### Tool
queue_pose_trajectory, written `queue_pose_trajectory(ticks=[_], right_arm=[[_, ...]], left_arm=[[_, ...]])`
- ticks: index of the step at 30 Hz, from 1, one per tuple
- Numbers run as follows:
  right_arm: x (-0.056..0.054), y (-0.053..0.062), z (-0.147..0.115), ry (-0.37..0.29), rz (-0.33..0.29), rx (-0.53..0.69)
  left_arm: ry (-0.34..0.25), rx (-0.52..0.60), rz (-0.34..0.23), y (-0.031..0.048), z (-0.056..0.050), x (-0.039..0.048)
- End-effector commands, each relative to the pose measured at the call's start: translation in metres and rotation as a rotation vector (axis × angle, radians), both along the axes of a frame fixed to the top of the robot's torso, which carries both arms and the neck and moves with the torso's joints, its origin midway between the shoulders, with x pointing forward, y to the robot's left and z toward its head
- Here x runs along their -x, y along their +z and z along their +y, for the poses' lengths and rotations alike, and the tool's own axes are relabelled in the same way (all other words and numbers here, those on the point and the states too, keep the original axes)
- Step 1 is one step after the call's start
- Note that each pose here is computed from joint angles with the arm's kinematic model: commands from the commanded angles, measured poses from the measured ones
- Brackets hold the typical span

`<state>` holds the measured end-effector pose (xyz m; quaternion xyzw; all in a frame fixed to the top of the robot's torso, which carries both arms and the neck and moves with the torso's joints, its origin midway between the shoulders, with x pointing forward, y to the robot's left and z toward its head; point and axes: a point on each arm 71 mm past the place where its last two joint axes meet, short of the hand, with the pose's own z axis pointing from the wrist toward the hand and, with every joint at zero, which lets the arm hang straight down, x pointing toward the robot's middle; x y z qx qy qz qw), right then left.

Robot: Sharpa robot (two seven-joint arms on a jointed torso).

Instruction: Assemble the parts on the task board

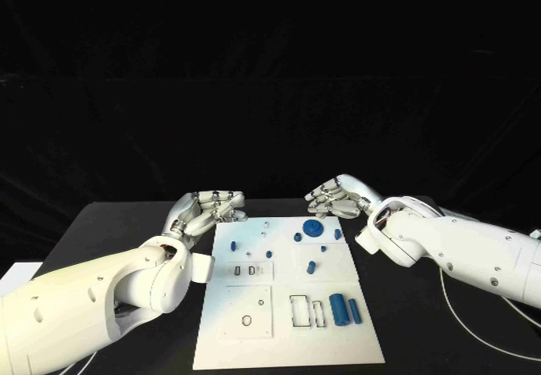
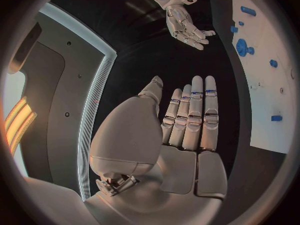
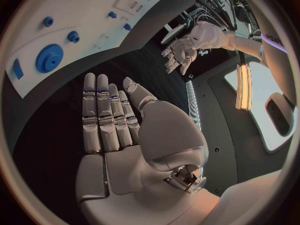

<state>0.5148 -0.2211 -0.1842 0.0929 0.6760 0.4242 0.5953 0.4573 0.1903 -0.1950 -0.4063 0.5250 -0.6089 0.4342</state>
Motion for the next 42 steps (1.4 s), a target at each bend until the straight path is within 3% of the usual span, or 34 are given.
queue_pose_trajectory(ticks=[1, 7, 13, 27, 42], right_arm=[[0.000, 0.000, 0.004, 0.007, -0.073, 0.290], [-0.001, 0.005, 0.013, 0.033, -0.120, 0.495], [-0.002, 0.005, 0.026, 0.070, -0.155, 0.625], [-0.006, -0.001, 0.037, 0.106, -0.150, 0.751], [-0.005, -0.003, 0.042, 0.126, -0.152, 0.776]], left_arm=[[-0.066, 0.015, 0.004, 0.0047, -0.007, 0.0068], [-0.110, 0.032, 0.015, 0.0108, -0.015, 0.0182], [-0.138, 0.044, 0.020, 0.0143, -0.022, 0.0249], [-0.155, 0.052, 0.029, 0.0149, -0.027, 0.0272], [-0.143, 0.067, 0.045, 0.0144, -0.026, 0.0271]])
